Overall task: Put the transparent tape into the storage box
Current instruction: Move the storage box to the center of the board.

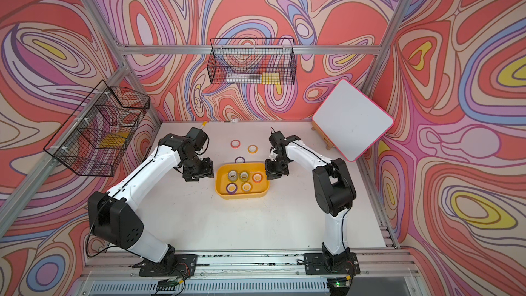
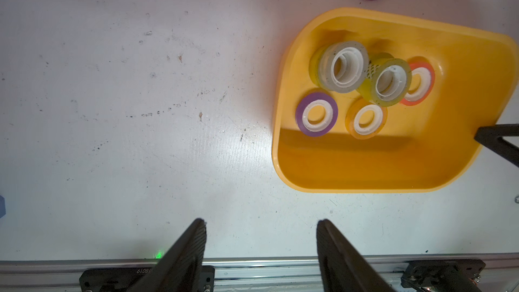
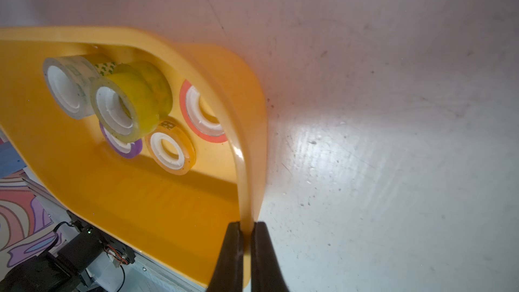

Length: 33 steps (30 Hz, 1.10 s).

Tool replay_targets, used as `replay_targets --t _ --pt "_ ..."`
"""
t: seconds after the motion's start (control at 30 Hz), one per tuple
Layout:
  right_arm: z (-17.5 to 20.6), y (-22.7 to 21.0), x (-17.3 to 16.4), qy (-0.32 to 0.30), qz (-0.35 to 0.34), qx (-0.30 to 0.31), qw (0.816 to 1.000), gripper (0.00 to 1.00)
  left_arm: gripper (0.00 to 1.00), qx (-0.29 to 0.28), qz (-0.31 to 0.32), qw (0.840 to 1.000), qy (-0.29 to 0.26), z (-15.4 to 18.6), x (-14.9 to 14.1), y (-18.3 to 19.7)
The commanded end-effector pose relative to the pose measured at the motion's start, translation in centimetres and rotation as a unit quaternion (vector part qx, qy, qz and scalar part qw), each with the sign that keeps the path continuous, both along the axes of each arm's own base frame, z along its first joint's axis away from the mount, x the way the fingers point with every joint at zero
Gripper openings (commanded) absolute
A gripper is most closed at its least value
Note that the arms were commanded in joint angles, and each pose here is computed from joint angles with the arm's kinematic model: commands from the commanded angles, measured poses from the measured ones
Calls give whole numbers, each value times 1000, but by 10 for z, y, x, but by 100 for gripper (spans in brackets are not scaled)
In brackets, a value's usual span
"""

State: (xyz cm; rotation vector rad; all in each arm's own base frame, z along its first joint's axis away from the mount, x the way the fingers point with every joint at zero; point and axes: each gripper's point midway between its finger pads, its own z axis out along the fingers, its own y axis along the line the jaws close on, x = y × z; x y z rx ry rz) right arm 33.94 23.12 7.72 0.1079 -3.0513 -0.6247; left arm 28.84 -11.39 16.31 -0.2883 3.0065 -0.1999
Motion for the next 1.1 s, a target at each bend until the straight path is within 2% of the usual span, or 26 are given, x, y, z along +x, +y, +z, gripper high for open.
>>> replay_targets --t 0.0,0.3,0.57,0.77,0.9,1.07 --pt "-2 28 4 4 -12 20 1000 0 67 15 10 1000 13 -1 -13 13" --pt "-5 82 4 6 -19 35 999 0 67 16 18 1000 17 -5 -18 20" --pt "-9 90 6 13 -39 29 999 1 67 18 24 999 15 -5 -16 25" --pt "7 86 12 -11 -29 20 999 34 67 22 34 999 21 -6 -16 32" --pt "23 83 25 -37 -23 16 999 40 68 23 44 999 22 -4 -15 41" --pt "35 71 56 -58 -52 13 997 44 68 26 51 998 27 -6 -14 52"
